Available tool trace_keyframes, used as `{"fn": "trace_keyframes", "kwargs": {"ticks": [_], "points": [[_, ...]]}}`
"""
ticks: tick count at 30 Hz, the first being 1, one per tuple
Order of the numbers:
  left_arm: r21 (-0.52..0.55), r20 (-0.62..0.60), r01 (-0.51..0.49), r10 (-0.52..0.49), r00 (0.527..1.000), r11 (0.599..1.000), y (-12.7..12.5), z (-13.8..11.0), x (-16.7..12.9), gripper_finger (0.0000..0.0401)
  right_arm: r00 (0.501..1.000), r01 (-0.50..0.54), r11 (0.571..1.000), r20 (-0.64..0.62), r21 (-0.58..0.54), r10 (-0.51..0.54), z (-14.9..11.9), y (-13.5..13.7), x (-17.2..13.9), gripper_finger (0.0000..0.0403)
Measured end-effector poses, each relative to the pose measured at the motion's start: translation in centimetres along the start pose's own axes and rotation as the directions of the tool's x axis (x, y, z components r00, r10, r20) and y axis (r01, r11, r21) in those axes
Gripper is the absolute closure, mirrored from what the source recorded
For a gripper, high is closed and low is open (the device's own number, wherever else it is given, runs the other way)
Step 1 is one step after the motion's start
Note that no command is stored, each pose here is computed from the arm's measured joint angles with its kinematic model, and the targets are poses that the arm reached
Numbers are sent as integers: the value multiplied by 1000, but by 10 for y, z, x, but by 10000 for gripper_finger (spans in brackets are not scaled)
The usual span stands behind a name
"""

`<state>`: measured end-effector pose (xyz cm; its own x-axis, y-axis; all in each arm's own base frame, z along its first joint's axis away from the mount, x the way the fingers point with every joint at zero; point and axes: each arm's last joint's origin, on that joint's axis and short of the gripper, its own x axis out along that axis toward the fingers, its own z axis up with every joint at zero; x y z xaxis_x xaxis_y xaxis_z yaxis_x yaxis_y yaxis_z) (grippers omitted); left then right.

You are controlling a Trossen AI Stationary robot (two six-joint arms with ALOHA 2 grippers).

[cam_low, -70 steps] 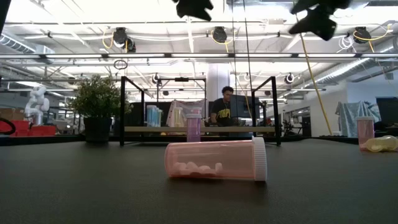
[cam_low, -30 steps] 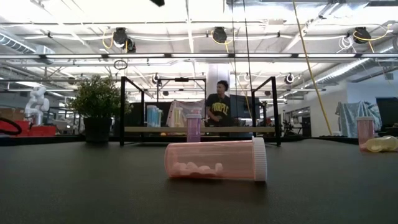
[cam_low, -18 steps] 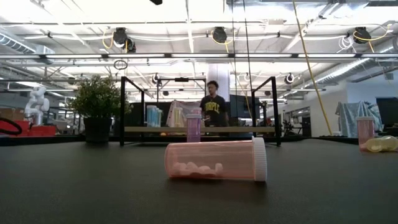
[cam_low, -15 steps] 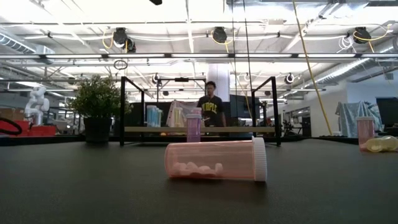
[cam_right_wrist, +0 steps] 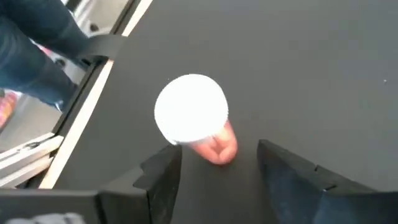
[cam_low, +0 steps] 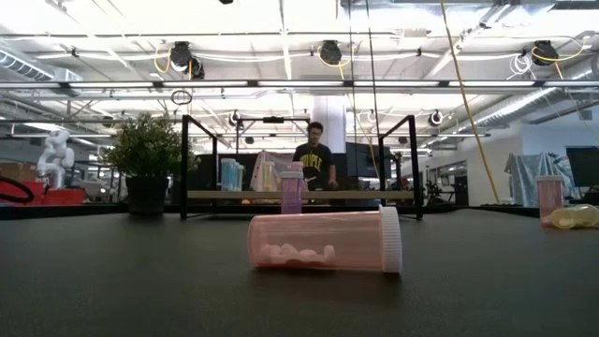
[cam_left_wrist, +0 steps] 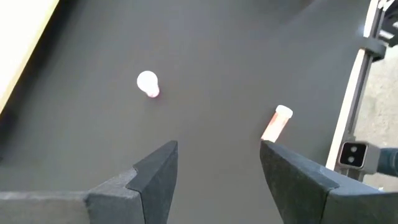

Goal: Pick and place medicine bottles onto shelf by color
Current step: Put the bottom right orange pill bottle on the shelf

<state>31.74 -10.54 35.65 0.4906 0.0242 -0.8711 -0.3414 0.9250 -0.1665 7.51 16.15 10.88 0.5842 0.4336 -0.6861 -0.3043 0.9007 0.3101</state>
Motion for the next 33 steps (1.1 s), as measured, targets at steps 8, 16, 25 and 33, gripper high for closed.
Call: {"fn": "trace_keyframes", "kwargs": {"ticks": [8,16,25,33], "points": [[-3,55,34,-34,998,999,0,9,1,174,997,-33,996,69,-84,39,-1,-3,0,225],[25,189,97,-100,977,995,3,29,1,174,995,-29,994,89,-102,39,3,-4,2,270],[216,476,154,-242,845,964,-13,74,28,174,990,-23,1000,136,-12,25,19,-13,5,323],[222,459,329,-396,795,918,-12,100,94,174,961,64,927,227,370,-157,56,-57,8,308]]}}
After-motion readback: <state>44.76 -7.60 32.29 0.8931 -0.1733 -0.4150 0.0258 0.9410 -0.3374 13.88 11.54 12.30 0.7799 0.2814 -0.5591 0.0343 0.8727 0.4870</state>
